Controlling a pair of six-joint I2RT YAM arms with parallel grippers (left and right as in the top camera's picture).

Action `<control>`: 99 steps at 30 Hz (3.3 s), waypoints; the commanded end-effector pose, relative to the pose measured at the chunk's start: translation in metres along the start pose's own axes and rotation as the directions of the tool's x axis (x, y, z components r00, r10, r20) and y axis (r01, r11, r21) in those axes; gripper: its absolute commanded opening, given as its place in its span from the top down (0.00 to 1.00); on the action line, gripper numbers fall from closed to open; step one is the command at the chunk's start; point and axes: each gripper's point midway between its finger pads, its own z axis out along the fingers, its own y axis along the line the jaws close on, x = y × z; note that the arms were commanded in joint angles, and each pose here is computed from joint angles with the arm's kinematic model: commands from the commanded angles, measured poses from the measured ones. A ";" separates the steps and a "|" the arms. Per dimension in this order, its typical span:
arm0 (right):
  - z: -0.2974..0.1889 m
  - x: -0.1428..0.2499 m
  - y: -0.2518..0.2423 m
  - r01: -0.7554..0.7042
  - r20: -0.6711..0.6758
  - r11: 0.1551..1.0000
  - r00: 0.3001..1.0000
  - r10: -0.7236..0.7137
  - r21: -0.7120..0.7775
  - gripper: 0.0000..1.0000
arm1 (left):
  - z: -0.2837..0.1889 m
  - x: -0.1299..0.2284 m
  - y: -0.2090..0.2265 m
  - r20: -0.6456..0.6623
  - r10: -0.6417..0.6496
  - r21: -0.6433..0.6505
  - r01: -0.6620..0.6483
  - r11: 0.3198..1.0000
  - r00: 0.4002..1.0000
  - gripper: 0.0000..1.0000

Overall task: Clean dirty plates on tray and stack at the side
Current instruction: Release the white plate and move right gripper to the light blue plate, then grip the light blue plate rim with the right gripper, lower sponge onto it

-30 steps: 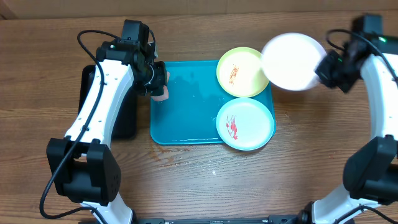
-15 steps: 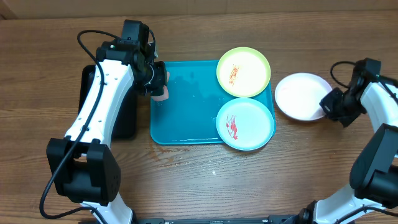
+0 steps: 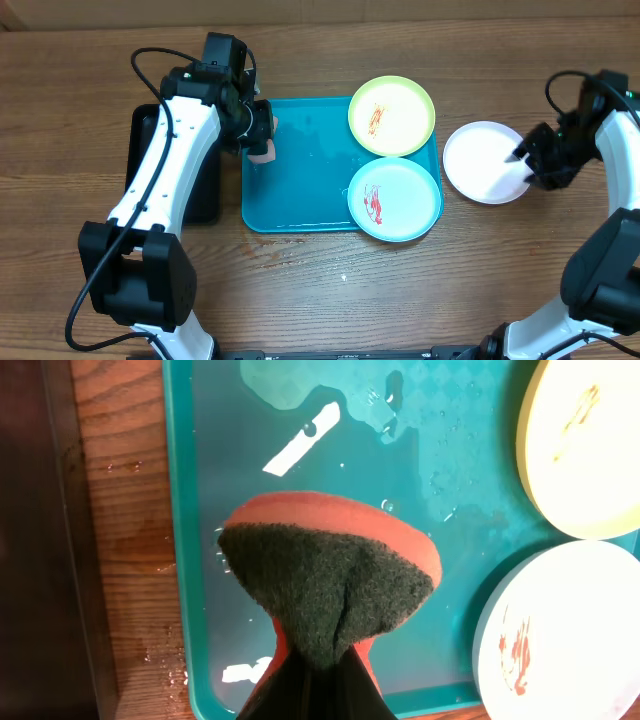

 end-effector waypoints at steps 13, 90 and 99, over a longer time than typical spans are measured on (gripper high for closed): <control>0.071 0.104 0.033 0.336 -0.185 0.916 0.936 -0.300 0.217 0.56 | -0.007 -0.004 -0.004 0.030 0.005 -0.013 -0.004 1.000 1.000 0.96; 0.198 0.154 0.193 0.433 0.144 0.900 0.895 -0.422 -0.055 0.96 | 0.017 0.005 0.002 0.025 0.021 -0.058 -0.020 0.998 0.999 0.96; 0.198 0.156 0.192 0.437 0.138 0.898 0.894 -0.427 -0.057 0.96 | 0.085 0.025 0.015 0.078 0.046 -0.046 -0.043 0.998 0.996 0.96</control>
